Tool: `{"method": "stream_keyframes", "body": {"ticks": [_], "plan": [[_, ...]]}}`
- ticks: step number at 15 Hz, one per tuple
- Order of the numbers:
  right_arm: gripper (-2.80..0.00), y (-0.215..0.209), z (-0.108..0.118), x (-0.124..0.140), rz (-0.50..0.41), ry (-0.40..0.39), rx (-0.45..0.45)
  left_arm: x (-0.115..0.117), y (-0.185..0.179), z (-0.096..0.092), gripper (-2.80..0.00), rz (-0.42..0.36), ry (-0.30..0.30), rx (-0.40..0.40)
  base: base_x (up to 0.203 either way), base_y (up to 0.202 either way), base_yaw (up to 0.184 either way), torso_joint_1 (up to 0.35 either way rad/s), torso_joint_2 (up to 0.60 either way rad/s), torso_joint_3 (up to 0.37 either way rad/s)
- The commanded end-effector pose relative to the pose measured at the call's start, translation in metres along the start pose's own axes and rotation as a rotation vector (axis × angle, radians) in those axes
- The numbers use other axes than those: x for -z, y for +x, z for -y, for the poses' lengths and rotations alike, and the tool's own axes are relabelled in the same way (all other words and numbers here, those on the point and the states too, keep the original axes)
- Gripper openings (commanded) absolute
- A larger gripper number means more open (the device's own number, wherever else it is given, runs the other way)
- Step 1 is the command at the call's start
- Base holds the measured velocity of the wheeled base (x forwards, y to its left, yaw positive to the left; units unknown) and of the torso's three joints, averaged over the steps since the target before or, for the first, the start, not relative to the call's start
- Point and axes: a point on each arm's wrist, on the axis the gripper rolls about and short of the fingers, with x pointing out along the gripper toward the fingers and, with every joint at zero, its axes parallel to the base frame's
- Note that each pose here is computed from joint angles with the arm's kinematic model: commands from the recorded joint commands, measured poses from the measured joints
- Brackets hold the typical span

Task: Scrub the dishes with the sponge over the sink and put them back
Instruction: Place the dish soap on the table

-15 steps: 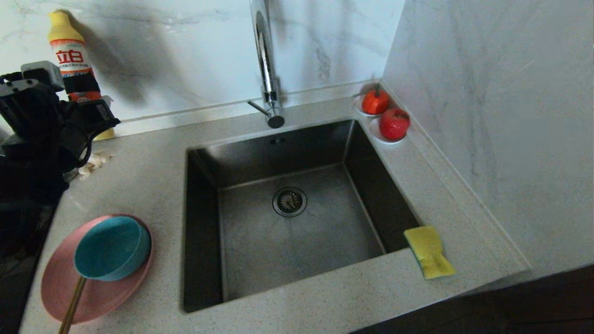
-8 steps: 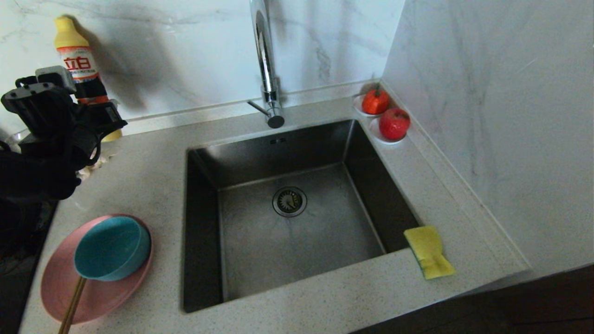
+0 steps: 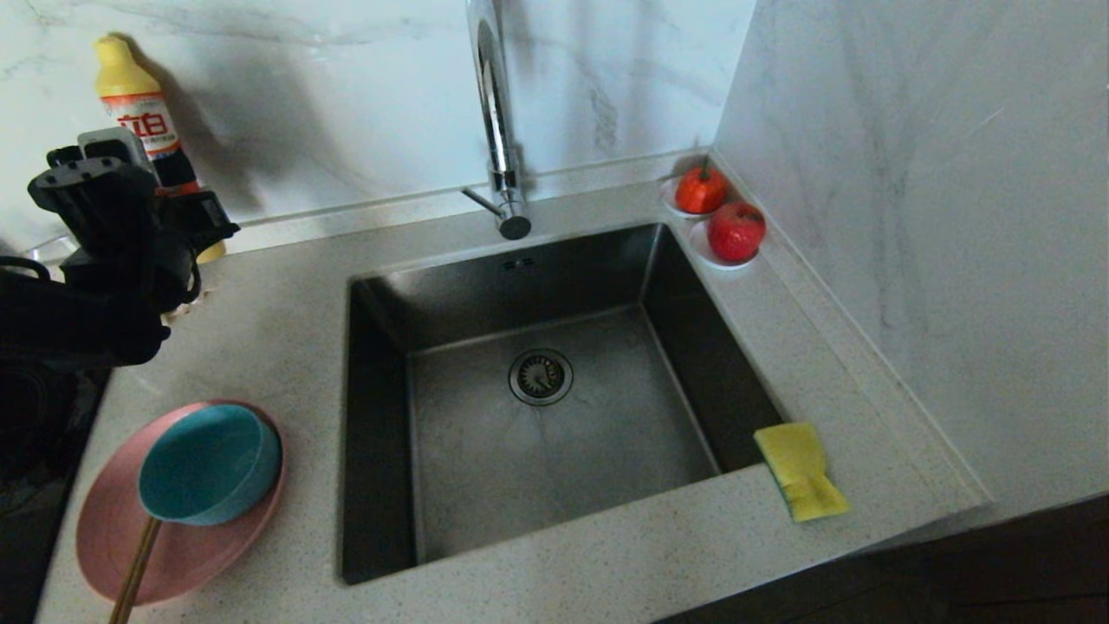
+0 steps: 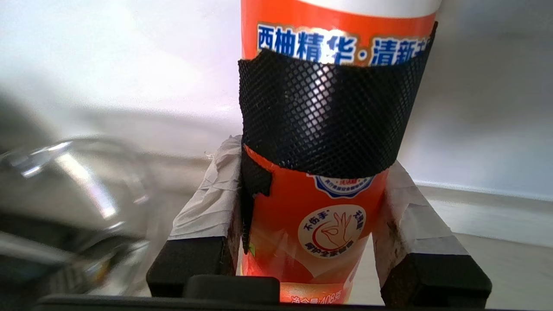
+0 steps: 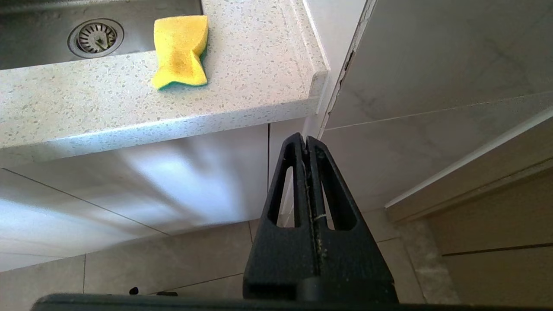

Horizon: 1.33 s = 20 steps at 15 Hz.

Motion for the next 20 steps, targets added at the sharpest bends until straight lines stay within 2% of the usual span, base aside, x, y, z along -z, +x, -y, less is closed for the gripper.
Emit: {"method": "stream_keyframes", "body": {"ticks": [1,4,8,13,20], "plan": [[-2.8,0.0,0.0,0.0,0.0,0.0,0.0,0.012,0.005,0.001,-2.8,-0.026,0.011,-0.053,0.0,0.0,0.0,0.0,0.0,0.0],[-2.8,0.0,0.0,0.0,-0.002,0.0,0.0,0.019,0.009,0.006,-2.8,-0.028,0.039,-0.111,0.0,0.0,0.0,0.0,0.0,0.0],[-2.8,0.0,0.0,0.0,0.0,0.0,0.0,0.028,0.013,0.012,-2.8,-0.036,0.044,-0.151,0.0,0.0,0.0,0.0,0.0,0.0],[-2.8,0.0,0.0,0.0,-0.002,0.0,0.0,0.031,0.013,0.017,-2.8,0.028,0.003,-0.218,0.0,0.0,0.0,0.0,0.0,0.0],[-2.8,0.0,0.0,0.0,0.0,0.0,0.0,0.052,0.012,0.04,-2.8,0.078,-0.04,-0.237,0.0,0.0,0.0,0.0,0.0,0.0]]}}
